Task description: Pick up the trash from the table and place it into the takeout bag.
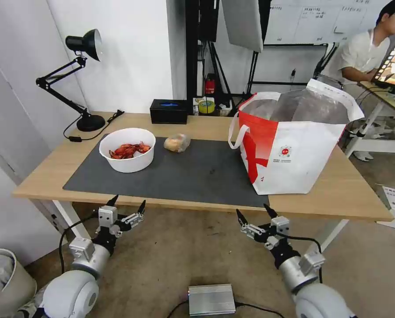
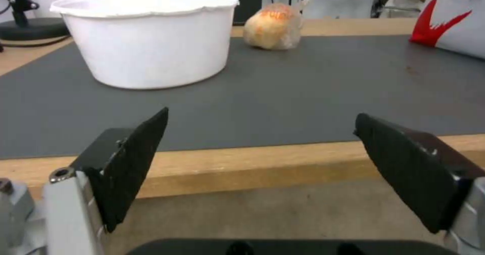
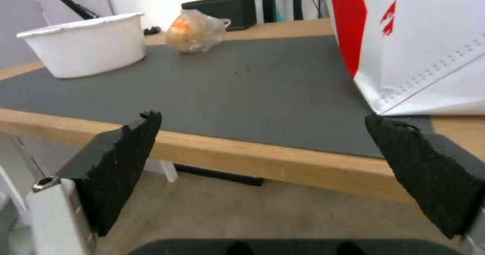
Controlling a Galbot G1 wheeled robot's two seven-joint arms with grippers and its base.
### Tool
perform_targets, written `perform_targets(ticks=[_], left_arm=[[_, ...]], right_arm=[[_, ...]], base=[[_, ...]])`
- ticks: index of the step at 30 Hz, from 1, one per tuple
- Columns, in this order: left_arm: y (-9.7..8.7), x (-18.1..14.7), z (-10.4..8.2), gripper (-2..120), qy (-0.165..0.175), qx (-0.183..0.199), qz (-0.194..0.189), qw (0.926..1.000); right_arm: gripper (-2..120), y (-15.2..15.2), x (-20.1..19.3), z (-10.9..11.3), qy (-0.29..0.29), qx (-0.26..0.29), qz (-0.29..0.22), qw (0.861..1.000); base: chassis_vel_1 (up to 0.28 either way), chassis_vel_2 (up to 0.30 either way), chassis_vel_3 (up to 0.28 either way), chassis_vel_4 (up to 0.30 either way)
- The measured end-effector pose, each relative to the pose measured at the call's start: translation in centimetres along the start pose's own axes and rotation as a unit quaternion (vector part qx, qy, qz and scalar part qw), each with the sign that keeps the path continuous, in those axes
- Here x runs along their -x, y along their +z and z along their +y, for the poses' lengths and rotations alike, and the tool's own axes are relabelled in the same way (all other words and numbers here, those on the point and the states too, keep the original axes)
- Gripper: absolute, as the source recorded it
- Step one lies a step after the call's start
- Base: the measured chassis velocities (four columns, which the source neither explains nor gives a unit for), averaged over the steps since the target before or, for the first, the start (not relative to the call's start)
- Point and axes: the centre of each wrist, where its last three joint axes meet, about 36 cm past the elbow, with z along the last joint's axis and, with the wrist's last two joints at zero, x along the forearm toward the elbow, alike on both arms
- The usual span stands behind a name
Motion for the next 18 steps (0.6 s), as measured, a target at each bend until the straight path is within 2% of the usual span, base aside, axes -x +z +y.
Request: perform_targets(ticks=[14,18], left_arm=[[0.3,-0.3,-0.1,100,-0.001,-0.003,0.003,1.0000],[0.3,-0.2,-0.1,100,-0.002,-0.002,0.002,1.0000]], right_arm=[[100,-0.6,0.2,0.2,-0.004,-0.003,-0.008,1.000],[100,-1.6,1.2,0.1,-0.013,0.005,-0.023,1.000]], base=[[0.000,0.000,0.000,0.000],[0.000,0.000,0.000,0.000]])
